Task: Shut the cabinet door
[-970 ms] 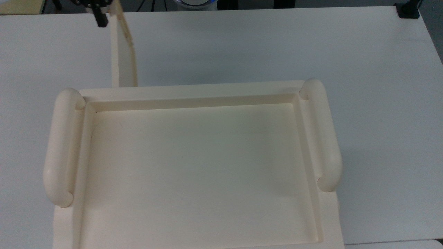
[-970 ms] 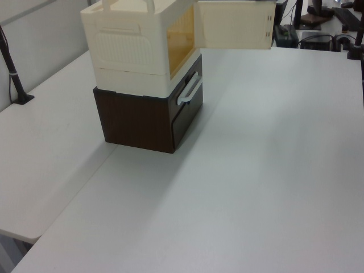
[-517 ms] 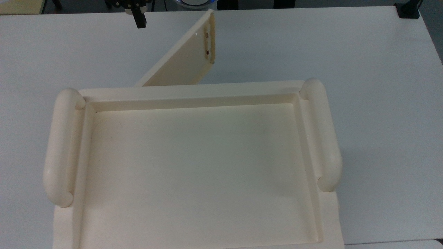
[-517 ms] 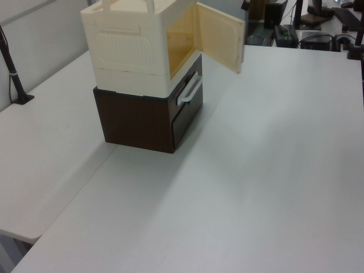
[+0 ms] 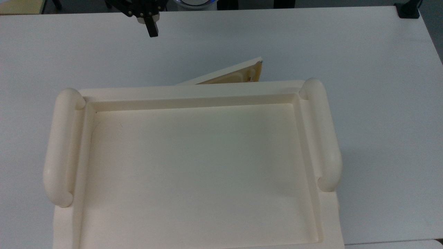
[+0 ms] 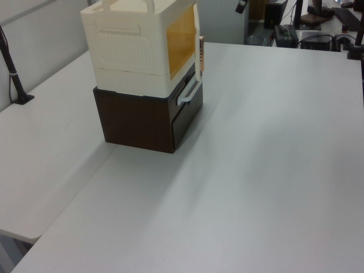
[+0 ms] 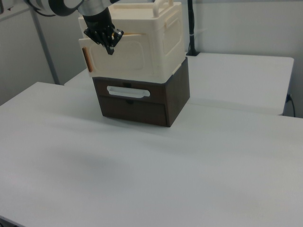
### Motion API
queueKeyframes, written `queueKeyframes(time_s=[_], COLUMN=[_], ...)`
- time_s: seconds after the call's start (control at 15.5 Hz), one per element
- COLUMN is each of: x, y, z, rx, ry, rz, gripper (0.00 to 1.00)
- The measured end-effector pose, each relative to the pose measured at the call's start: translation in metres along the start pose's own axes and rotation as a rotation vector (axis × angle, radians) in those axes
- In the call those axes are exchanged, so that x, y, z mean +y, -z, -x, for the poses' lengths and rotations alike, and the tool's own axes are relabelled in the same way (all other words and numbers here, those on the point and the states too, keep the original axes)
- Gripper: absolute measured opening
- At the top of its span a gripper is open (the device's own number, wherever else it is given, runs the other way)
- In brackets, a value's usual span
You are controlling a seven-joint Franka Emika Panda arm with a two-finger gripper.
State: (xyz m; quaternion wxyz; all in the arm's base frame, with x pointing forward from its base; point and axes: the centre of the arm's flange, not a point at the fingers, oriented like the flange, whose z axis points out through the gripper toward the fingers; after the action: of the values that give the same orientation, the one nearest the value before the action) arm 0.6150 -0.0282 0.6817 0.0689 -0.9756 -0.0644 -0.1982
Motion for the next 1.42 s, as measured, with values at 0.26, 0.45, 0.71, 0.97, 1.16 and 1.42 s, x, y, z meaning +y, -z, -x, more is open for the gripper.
queueKeyframes(time_s=[0.26,0.45,0.71,0.97,1.16,1.42], x=[-0.031,-0.048,-0.057,-0.051,-0.050,-0.050], y=[-0.030,-0.049,-0.065,-0.075,-0.079,-0.079], z=[-0.022,-0.035,-0.048,-0.058,-0.058,-0.059], rx=[0.089,0.152,0.237,0.325,0.327,0.328], ry=[0.045,0.065,0.074,0.064,0.062,0.063], rz=[-0.015,-0.022,-0.017,0.001,0.001,0.002], gripper=[0.01,0.01,0.01,0.01,0.01,0.01])
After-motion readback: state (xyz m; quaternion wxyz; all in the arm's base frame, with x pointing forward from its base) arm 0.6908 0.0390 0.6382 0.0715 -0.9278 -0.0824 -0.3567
